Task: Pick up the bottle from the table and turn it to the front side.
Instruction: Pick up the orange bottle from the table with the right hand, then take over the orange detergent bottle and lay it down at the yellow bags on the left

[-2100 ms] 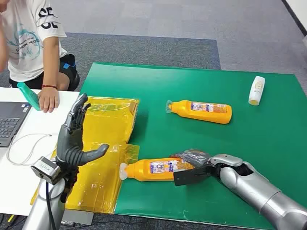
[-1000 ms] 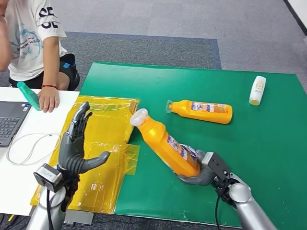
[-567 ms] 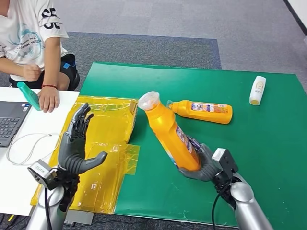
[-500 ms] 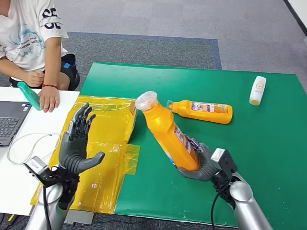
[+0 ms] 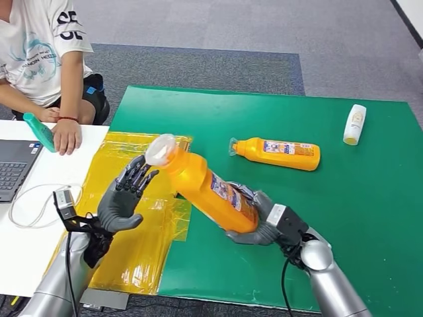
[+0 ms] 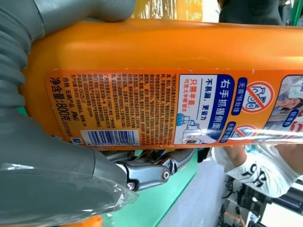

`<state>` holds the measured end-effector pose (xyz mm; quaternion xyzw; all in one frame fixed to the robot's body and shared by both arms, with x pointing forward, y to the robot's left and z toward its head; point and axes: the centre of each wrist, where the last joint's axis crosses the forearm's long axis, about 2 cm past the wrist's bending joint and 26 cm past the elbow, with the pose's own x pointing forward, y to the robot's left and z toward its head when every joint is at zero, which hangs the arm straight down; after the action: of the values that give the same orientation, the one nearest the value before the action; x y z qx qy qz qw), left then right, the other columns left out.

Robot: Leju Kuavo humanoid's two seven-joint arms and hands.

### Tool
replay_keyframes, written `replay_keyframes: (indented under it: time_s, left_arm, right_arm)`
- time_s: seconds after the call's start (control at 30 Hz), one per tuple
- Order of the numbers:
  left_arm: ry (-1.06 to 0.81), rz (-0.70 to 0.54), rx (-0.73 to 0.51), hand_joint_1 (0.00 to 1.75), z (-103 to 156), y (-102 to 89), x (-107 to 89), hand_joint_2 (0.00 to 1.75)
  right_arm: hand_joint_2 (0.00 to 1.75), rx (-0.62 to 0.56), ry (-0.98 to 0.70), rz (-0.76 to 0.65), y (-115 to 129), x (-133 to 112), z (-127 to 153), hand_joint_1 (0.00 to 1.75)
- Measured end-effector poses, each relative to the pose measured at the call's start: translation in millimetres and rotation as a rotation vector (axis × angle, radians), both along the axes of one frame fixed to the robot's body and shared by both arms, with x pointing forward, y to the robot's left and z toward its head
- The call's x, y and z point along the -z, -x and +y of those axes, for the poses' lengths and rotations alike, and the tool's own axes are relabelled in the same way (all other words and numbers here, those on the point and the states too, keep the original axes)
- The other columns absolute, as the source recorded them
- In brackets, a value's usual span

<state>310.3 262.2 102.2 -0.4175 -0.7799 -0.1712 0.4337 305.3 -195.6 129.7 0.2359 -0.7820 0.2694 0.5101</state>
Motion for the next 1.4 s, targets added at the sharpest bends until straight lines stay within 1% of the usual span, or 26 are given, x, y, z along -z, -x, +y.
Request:
replay_keyframes:
  time_s: [0.2, 0.3, 0.53, 0.77, 1.03, 1.2, 1.4]
  left_arm:
    - [-0.05, -0.012, 0.037, 0.0, -0.9, -8.4, -3.7, 1.75]
    - [-0.068, -0.025, 0.08, 0.0, -3.7, -13.7, -8.6, 1.75]
    - [-0.084, -0.061, 0.214, 0.0, -22.3, -27.6, -24.4, 1.75]
    - [-0.083, -0.081, 0.264, 0.0, -39.0, -37.2, -34.7, 1.75]
    - [-0.066, -0.082, 0.267, 0.0, -48.0, -38.9, -36.4, 1.75]
    - [-0.041, -0.075, 0.235, 0.0, -53.0, -37.7, -35.7, 1.75]
    - [-0.022, -0.053, 0.177, 0.0, -60.4, -32.3, -30.5, 1.75]
  right_arm:
    - [1.75, -0.021, 0.031, -0.03, -2.3, -4.5, 16.8, 1.75]
    - [1.75, -0.036, 0.039, -0.04, -4.7, -6.9, 24.9, 1.75]
    - [1.75, -0.089, 0.054, -0.046, -10.7, -11.5, 45.6, 1.75]
    - [1.75, -0.11, 0.068, -0.037, -13.4, -10.5, 59.0, 1.75]
    - [1.75, -0.112, 0.082, -0.029, -13.9, -7.4, 64.1, 1.75]
    - [1.75, -0.081, 0.123, -0.041, -13.5, -6.1, 65.5, 1.75]
    - [1.75, -0.028, 0.195, -0.053, -12.4, -2.9, 65.5, 1.75]
